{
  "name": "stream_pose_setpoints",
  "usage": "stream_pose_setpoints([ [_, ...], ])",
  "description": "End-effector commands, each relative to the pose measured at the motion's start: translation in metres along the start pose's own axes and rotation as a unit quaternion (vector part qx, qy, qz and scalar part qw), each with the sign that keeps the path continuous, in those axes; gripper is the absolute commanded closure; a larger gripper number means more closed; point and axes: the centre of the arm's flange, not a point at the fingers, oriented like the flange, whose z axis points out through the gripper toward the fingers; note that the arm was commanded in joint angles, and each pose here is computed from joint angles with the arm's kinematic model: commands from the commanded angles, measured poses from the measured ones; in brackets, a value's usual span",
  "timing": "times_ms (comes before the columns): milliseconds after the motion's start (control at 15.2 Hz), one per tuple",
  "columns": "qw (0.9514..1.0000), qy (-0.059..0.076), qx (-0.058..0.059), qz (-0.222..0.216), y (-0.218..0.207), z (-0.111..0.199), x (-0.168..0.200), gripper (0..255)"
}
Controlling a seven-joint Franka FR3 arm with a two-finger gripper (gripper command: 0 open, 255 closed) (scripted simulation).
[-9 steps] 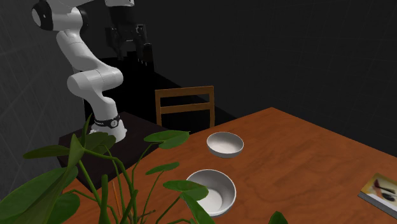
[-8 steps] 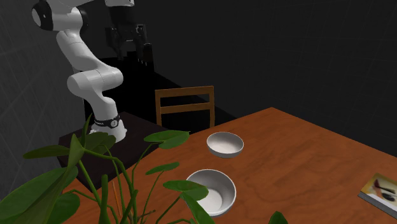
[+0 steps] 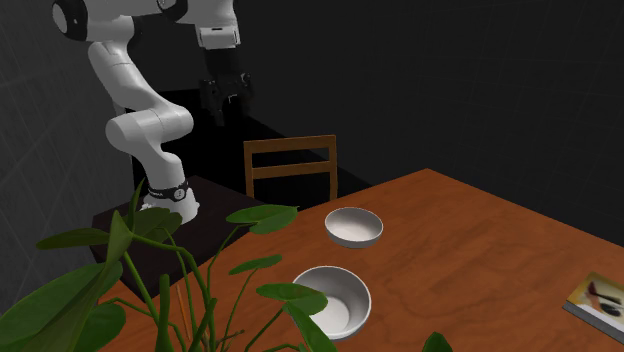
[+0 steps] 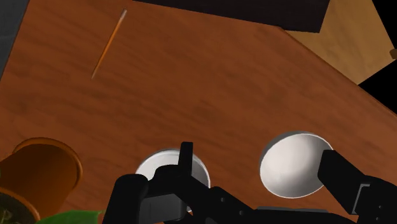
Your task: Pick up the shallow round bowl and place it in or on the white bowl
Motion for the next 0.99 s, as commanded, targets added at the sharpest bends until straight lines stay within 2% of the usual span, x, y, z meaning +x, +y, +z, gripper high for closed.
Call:
stream_pose_setpoints([
  [0, 1.0000, 0.000, 0.003, 0.003, -0.006, 0.023, 0.015, 0],
  [924, 0.9994, -0.004, 0.027, 0.020, -0.055, 0.173, 0.109, 0],
])
